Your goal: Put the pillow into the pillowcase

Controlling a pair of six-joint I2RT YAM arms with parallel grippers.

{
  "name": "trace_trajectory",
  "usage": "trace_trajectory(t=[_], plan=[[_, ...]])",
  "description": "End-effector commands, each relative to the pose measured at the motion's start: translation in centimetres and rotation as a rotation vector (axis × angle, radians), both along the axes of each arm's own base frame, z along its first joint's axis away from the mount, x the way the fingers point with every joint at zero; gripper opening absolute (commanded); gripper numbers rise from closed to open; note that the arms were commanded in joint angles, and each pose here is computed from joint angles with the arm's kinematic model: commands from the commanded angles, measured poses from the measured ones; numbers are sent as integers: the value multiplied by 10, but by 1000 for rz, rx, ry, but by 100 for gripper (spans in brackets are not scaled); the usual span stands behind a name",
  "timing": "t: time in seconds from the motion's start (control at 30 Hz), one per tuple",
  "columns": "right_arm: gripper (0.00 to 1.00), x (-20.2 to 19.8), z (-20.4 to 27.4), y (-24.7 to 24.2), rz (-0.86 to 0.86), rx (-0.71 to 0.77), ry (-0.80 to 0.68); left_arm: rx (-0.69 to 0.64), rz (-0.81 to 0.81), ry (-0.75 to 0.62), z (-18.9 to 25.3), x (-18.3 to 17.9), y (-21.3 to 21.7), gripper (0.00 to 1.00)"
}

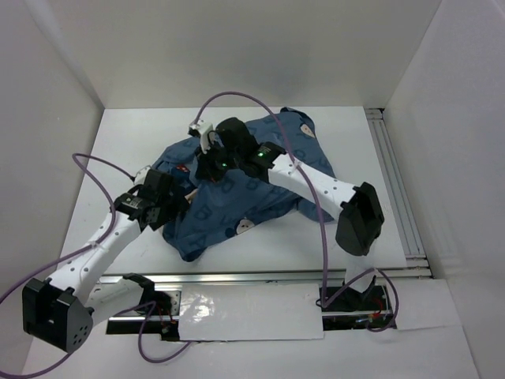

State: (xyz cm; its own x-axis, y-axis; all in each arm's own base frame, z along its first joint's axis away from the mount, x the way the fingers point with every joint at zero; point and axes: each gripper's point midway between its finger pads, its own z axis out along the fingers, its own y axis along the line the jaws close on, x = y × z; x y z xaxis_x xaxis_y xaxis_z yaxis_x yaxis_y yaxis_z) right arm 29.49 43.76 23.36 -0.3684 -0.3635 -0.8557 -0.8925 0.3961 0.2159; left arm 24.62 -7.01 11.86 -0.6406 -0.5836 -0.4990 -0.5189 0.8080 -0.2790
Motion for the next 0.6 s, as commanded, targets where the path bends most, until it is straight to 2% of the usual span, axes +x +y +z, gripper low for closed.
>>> trace_trajectory(t=[0.0,0.1,0.13,0.23,0.27,0.3,0.33,0.37,0.43,0.47,0.5,0.53,0.57], plan=[[0,-6,-6,45,107,48,21,-62,31,-46,11,-4,-3,88],[0,3,-49,73,129,1,52,-122,57,-86,25,-16,-4,83],[0,8,-78,80,128,-32,81,-127,64,-86,24,-21,-2,80],[0,19,-83,95,145,-31,68,-130,91,-144,38,-30,7,67],[2,22,-71,98,145,-14,52,-130,110,-151,39,-33,10,57],[10,21,-63,98,150,-6,36,-133,115,-176,44,-34,12,54],[37,21,-59,94,144,-10,21,-122,102,-176,44,-34,12,54],[52,20,-22,89,133,40,-32,-125,102,-184,46,-35,12,54],[76,22,-6,74,97,70,-78,-113,86,-184,45,-31,12,58],[86,25,35,56,43,115,-146,-114,70,-177,44,-30,9,64],[90,24,29,45,13,102,-155,-116,69,-184,44,-25,7,70],[94,24,37,35,-24,103,-178,-116,47,-188,47,-21,4,90],[97,33,68,10,-131,124,-236,-102,23,-164,40,-17,1,99]])
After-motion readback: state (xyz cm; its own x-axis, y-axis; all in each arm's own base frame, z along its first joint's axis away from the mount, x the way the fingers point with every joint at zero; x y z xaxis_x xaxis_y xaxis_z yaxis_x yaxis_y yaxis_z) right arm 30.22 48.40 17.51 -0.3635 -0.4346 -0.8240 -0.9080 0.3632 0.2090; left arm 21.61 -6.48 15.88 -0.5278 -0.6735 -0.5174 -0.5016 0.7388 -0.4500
